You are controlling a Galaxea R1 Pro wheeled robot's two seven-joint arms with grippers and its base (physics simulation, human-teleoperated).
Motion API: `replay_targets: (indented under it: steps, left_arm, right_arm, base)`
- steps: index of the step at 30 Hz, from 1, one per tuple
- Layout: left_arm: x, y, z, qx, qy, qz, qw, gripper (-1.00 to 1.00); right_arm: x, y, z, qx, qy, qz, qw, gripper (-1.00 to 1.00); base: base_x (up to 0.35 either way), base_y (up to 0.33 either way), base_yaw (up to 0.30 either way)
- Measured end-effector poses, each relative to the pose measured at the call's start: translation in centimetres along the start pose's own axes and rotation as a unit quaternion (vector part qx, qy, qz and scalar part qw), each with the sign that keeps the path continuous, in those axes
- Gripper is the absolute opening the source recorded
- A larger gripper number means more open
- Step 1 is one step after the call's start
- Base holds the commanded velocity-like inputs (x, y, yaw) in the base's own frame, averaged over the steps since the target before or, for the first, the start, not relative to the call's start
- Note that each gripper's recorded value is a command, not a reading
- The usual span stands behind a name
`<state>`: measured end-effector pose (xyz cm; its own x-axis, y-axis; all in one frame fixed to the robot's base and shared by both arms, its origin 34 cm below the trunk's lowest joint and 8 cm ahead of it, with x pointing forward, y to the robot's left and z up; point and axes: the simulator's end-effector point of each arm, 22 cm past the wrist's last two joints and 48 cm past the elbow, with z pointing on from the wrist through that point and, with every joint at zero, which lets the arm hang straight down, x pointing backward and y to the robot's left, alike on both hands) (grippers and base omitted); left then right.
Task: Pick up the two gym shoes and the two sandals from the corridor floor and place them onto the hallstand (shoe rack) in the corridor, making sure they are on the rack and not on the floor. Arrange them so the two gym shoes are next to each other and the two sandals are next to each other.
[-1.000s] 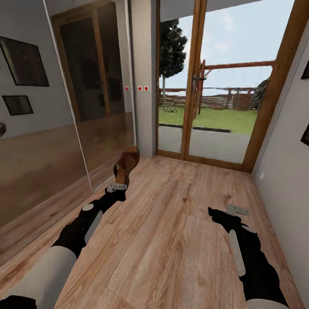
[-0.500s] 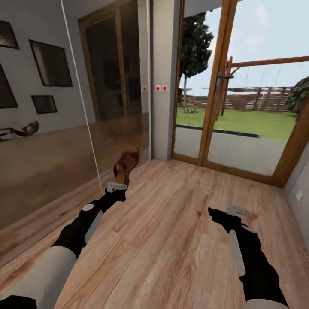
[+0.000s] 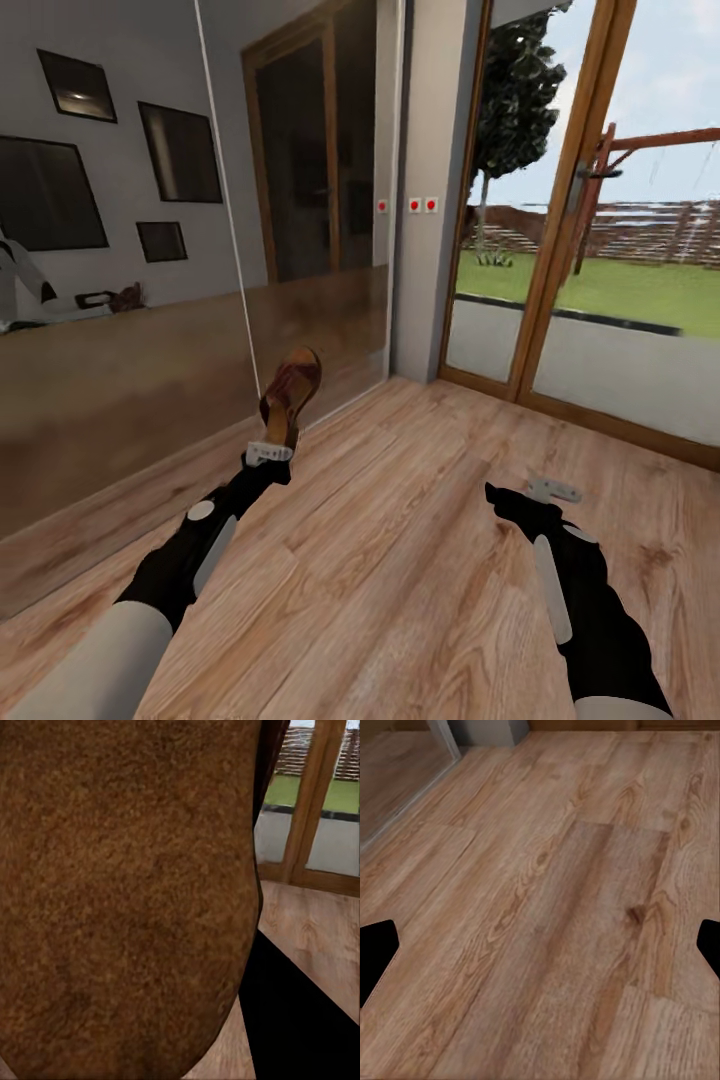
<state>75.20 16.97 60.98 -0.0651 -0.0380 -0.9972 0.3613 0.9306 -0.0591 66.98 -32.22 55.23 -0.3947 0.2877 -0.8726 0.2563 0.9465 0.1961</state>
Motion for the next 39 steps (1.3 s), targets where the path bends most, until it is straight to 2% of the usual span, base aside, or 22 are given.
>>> replay_targets:
  steps: [3,4,11,16,24,30,32,33,34,39]
  left_arm:
    - [0.5,-0.1,-1.8,-0.004,-0.046,0.015,0.9988,-1.00]
    - [0.7,-0.1,-2.0,-0.005,-0.048,0.016,0.9987,-1.00]
    - [1.3,2.2,-3.1,-0.017,-0.045,0.031,0.9983,-1.00]
    - [4.7,2.5,-5.1,-0.022,-0.022,0.029,0.9991,-1.00]
    - [4.8,3.7,-6.6,-0.039,-0.047,0.030,0.9977,-1.00]
    - [7.6,3.8,-8.5,-0.048,-0.030,0.018,0.9982,-1.00]
    - [7.6,4.6,-8.9,-0.060,-0.034,0.010,0.9976,-1.00]
    - [7.2,6.6,-9.7,-0.089,-0.045,-0.013,0.9949,-1.00]
    - [7.1,7.0,-9.8,-0.095,-0.049,-0.018,0.9941,-1.00]
    - [7.0,7.6,-10.1,-0.104,-0.053,-0.026,0.9928,-1.00]
  right_arm:
    - [0.0,0.0,0.0,0.000,0.000,0.000,1.0000,1.00]
    - [0.0,0.0,0.0,0.000,0.000,0.000,1.0000,1.00]
    - [0.0,-0.1,0.0,0.001,0.000,0.001,1.0000,1.00]
    - [0.0,0.0,0.0,0.000,0.001,0.000,1.0000,1.00]
    - [0.1,0.0,0.0,-0.001,0.001,0.000,1.0000,1.00]
    - [0.1,0.0,0.0,-0.001,0.001,0.000,1.0000,1.00]
    - [0.1,0.1,0.0,-0.001,0.001,0.000,1.0000,1.00]
    - [0.1,0.1,0.0,-0.001,0.001,0.000,1.0000,1.00]
    - [0.1,0.1,0.0,-0.001,0.001,0.000,1.0000,1.00]
    - [0.0,0.0,0.0,-0.001,0.000,0.000,1.0000,1.00]
  base:
    - [0.006,-0.003,0.199]
    - [0.002,-0.001,0.083]
    - [0.000,0.000,0.024]
    - [0.000,0.000,0.001]
    - [0.000,0.000,0.000]
    - [0.000,0.000,0.016]
    - [0.056,-0.008,0.175]
    - [0.179,-0.055,0.259]
    - [0.228,-0.103,0.270]
    - [0.285,-0.176,0.283]
